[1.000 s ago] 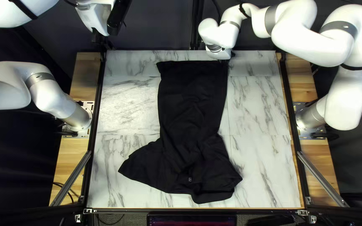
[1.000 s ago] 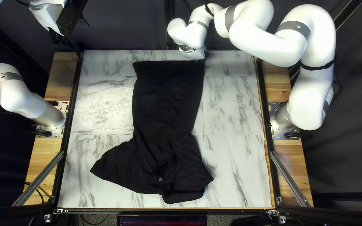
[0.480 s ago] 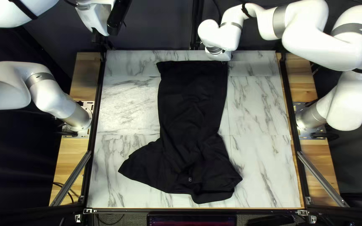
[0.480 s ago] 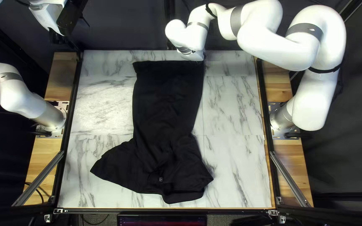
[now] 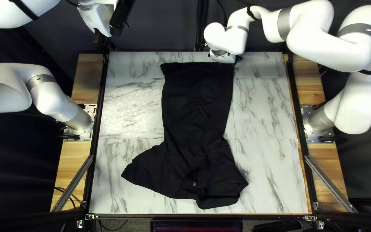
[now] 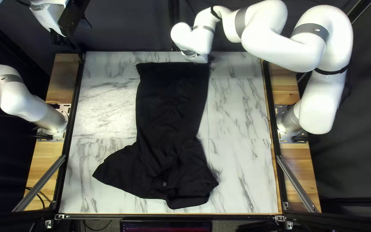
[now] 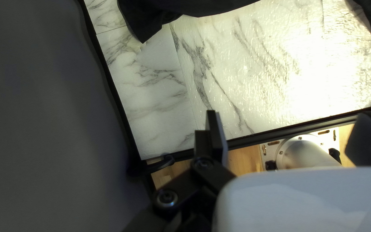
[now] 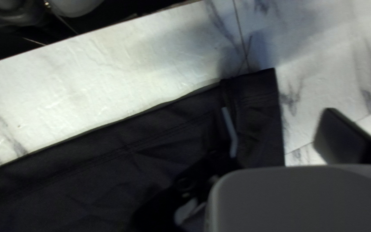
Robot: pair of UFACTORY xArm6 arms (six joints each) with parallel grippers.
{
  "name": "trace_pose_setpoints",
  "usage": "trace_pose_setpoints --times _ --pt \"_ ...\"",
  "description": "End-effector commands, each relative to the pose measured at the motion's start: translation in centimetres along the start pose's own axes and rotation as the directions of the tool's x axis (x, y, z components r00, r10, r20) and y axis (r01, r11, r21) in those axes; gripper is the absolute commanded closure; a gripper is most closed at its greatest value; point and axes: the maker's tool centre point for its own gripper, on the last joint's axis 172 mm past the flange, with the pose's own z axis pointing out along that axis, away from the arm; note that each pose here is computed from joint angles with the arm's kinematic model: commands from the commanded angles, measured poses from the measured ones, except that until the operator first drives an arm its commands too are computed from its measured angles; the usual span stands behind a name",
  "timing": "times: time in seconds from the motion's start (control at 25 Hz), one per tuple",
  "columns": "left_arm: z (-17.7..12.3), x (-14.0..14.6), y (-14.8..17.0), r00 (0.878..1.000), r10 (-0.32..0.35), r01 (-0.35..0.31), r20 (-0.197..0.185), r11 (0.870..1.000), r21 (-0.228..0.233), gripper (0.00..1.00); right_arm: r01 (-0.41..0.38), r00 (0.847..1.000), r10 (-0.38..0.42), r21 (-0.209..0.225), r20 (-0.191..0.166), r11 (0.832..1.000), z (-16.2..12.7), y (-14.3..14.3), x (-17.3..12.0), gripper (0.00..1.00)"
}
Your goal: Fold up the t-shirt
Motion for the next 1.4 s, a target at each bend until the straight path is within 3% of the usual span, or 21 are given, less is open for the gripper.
trace_pose_setpoints --times 0.04,0.6,0.84,0.92,1.08,1.16,1.2,1.24,1.4 --pt "0.0 0.0 0.0 1.0 0.0 0.0 0.0 1.0 0.0 0.0 0.019 0.999 -0.019 0.009 -0.027 1.0 -0.1 -0.1 0.0 0.0" --pt "0.0 0.0 0.0 1.0 0.0 0.0 0.0 1.0 0.0 0.0 0.008 0.998 -0.013 -0.067 -0.069 0.998 1.4 0.1 1.8 0.0" --pt "0.0 0.0 0.0 1.0 0.0 0.0 0.0 1.0 0.0 0.0 0.003 0.996 -0.009 -0.068 -0.089 0.998 2.2 0.3 1.8 0.05" --pt "0.0 0.0 0.0 1.0 0.0 0.0 0.0 1.0 0.0 0.0 0.005 0.996 -0.011 -0.067 -0.093 0.998 2.1 0.3 1.7 0.11" --pt "0.0 0.0 0.0 1.0 0.0 0.0 0.0 1.0 0.0 0.0 0.006 0.995 -0.013 -0.07 -0.1 0.998 2.1 0.5 1.8 0.45" --pt "0.0 0.0 0.0 1.0 0.0 0.0 0.0 1.0 0.0 0.0 0.007 0.995 -0.014 -0.071 -0.102 0.997 2.0 0.5 1.8 0.55" --pt "0.0 0.0 0.0 1.0 0.0 0.0 0.0 1.0 0.0 0.0 0.007 0.995 -0.014 -0.072 -0.103 0.997 2.0 0.5 1.8 0.81" --pt "0.0 0.0 0.0 1.0 0.0 0.0 0.0 1.0 0.0 0.0 0.008 0.994 -0.015 -0.073 -0.104 0.997 2.1 0.5 1.8 0.97" --pt "0.0 0.0 0.0 1.0 0.0 0.0 0.0 1.0 0.0 0.0 0.01 0.994 -0.018 -0.077 -0.105 0.997 2.3 0.8 1.7 0.99"
